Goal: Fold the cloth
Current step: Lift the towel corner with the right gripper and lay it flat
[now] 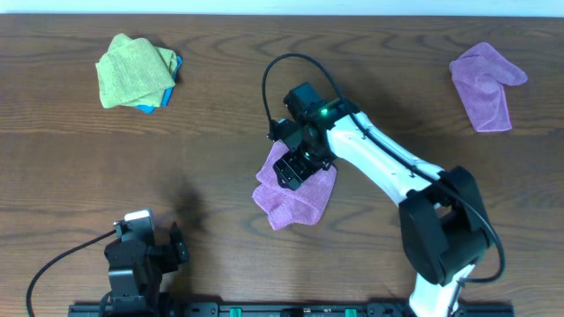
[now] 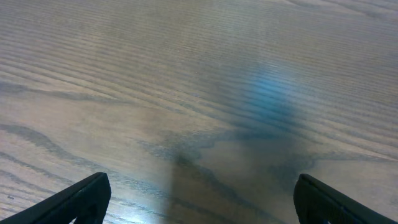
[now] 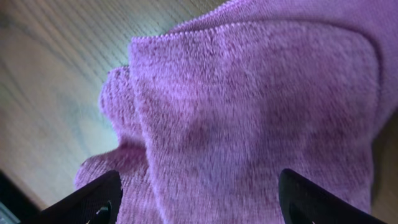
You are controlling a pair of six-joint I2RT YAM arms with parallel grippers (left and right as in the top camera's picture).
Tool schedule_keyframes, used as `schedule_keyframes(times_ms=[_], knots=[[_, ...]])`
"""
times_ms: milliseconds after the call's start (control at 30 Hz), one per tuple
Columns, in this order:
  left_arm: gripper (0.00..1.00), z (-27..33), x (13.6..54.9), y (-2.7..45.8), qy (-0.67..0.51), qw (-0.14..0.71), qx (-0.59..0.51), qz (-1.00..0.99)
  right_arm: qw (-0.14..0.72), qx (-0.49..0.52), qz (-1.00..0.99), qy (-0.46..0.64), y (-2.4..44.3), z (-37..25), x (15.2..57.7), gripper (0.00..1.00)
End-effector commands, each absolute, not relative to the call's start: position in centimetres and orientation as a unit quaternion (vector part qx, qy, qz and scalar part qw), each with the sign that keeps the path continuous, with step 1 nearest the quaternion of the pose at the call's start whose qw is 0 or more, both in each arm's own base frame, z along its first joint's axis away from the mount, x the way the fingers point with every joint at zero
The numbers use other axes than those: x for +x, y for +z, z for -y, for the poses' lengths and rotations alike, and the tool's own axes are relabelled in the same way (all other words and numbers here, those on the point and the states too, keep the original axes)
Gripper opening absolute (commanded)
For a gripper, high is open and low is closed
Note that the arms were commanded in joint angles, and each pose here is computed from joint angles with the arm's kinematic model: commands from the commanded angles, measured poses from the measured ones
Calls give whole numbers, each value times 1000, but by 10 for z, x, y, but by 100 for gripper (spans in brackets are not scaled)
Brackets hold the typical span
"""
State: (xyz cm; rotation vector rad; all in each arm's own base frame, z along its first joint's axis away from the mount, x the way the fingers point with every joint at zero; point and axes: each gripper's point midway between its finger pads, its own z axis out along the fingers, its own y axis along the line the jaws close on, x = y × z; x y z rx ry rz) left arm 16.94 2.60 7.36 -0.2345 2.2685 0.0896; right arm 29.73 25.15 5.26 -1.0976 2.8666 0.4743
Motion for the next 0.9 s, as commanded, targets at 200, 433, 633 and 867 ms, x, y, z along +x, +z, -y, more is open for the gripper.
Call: schedule_keyframes(times_ms=[200, 433, 633, 867], knots=[[95, -28, 167, 69, 41, 410, -98, -906, 29, -411, -895, 173, 52, -270, 291, 83], [95, -28, 167, 69, 41, 410, -98, -906, 10, -433, -886, 165, 37, -279, 278, 83], [95, -28, 167, 69, 40, 410, -98, -906, 8, -439, -889, 128, 23, -275, 281, 81], [95, -28, 167, 69, 41, 410, -98, -906, 29, -440, -891, 107, 22, -273, 293, 67]])
